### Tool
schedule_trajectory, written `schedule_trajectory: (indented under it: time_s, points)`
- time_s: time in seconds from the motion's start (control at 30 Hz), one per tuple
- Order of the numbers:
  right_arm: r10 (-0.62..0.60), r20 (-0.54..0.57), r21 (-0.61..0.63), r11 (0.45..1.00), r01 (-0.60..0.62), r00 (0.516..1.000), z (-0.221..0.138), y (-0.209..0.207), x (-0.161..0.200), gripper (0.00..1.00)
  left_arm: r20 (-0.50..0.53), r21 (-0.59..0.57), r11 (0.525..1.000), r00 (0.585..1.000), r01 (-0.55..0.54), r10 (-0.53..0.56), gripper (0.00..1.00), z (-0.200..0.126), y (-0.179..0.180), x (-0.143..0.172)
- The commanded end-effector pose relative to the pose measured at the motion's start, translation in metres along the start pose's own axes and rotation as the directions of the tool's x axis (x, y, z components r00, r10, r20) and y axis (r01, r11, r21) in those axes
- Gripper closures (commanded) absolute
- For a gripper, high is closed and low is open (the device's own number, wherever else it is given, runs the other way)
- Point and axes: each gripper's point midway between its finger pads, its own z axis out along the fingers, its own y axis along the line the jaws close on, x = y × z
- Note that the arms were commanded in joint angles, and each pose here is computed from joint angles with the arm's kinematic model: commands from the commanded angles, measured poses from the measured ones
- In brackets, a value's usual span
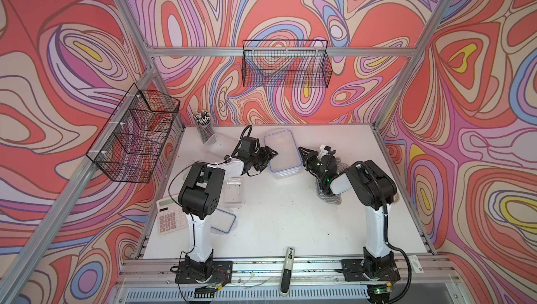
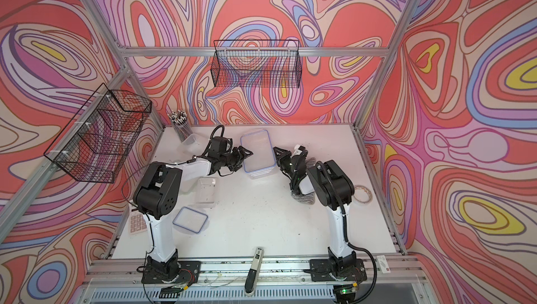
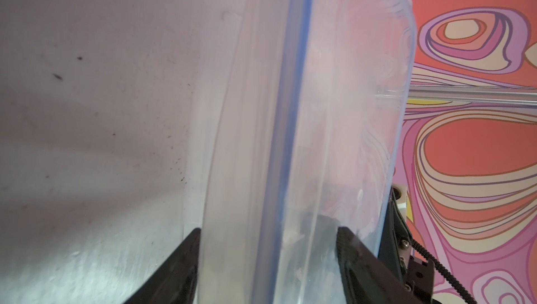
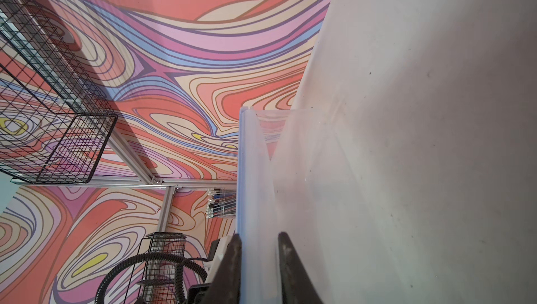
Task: Wipe the insides of the lunch boxes
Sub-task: Open the fastener of the lunch box.
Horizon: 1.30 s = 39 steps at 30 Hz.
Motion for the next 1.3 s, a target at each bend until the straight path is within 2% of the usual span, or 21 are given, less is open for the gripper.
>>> schedule_trajectory:
  time_s: [0.0,0.33,0.7,0.77,0.9,1.27]
  points:
    - [0.004,-0.094,-0.014,1.000,-0.006,0.996,0.002,-0.002,0.030,0.85,-0.064,-0.066,0.998,0.998,0.018,-0.022,0.27,0.007,0.018,0.026]
    - [-0.039,-0.089,0.062,0.997,0.045,0.995,-0.007,-0.013,0.030,0.94,-0.054,-0.081,0.997,0.998,0.003,-0.007,0.27,0.006,0.018,0.022]
    - [-0.170,-0.134,0.240,0.950,0.199,0.976,-0.019,-0.030,0.035,0.94,-0.035,-0.082,0.997,0.999,0.002,-0.005,0.27,0.006,0.018,0.005]
    - [-0.179,-0.145,0.252,0.944,0.212,0.973,-0.020,-0.031,0.038,0.90,-0.034,-0.079,0.997,0.999,-0.004,0.002,0.27,0.007,0.016,0.001]
    - [-0.194,-0.165,0.280,0.931,0.235,0.967,-0.022,-0.035,0.046,0.70,-0.031,-0.082,0.996,0.999,-0.021,0.018,0.27,0.009,0.012,-0.008]
    - [-0.250,-0.157,0.308,0.907,0.288,0.955,-0.027,-0.024,0.040,0.38,-0.010,-0.072,0.997,1.000,-0.021,0.020,0.27,0.007,0.010,-0.025]
